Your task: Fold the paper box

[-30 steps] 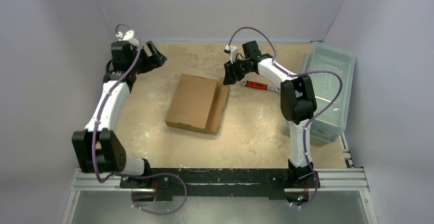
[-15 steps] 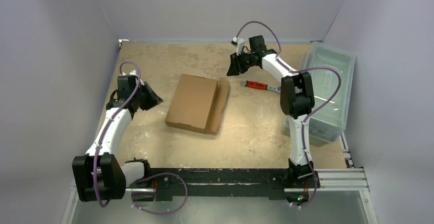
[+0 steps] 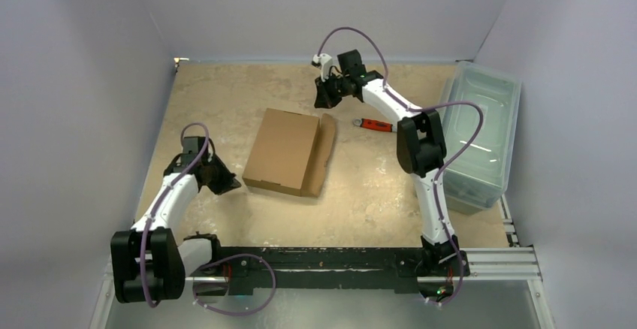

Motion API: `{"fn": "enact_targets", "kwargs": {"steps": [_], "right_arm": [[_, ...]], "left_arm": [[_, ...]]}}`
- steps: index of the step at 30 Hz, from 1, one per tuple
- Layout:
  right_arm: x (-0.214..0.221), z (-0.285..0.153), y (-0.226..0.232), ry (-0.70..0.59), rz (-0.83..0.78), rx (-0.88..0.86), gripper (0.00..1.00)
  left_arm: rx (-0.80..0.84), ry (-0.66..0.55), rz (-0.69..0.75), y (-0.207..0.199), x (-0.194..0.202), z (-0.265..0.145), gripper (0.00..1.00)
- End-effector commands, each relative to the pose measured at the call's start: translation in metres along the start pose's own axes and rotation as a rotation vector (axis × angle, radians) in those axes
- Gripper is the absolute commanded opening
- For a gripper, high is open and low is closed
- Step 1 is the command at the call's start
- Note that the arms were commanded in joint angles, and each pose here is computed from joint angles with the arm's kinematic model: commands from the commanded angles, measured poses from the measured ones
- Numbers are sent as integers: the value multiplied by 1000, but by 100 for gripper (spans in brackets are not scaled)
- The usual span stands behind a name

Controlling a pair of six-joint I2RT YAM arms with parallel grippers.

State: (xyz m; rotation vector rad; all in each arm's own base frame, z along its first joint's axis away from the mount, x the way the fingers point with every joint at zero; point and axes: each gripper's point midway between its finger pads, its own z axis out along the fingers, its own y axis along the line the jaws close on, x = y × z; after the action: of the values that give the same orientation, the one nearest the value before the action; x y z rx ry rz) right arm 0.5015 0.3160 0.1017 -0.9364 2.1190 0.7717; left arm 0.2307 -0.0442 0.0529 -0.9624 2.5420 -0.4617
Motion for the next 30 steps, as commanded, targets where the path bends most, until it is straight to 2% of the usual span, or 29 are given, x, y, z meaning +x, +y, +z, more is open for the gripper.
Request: {"fn": "enact_targets", "kwargs": {"steps": [1,10,20,26,30], "right_arm": [[-4,1,-3,17,-79,60,8],[22,-6,11,84,-144,79,6],[44,-37,39,108,-226,95,5],[73,-54,59,138,-207,102,6],[90,-62,51,165,-159,173,10]], "left_arm": [[87,13,-30,-19,0,10,0],[83,34,39,-43,-10,38,0],[67,-9,128,-67,-50,56,0],[87,-15,185,-93,-79,73,0],[72,-10,223,-98,-89,81,0]]}}
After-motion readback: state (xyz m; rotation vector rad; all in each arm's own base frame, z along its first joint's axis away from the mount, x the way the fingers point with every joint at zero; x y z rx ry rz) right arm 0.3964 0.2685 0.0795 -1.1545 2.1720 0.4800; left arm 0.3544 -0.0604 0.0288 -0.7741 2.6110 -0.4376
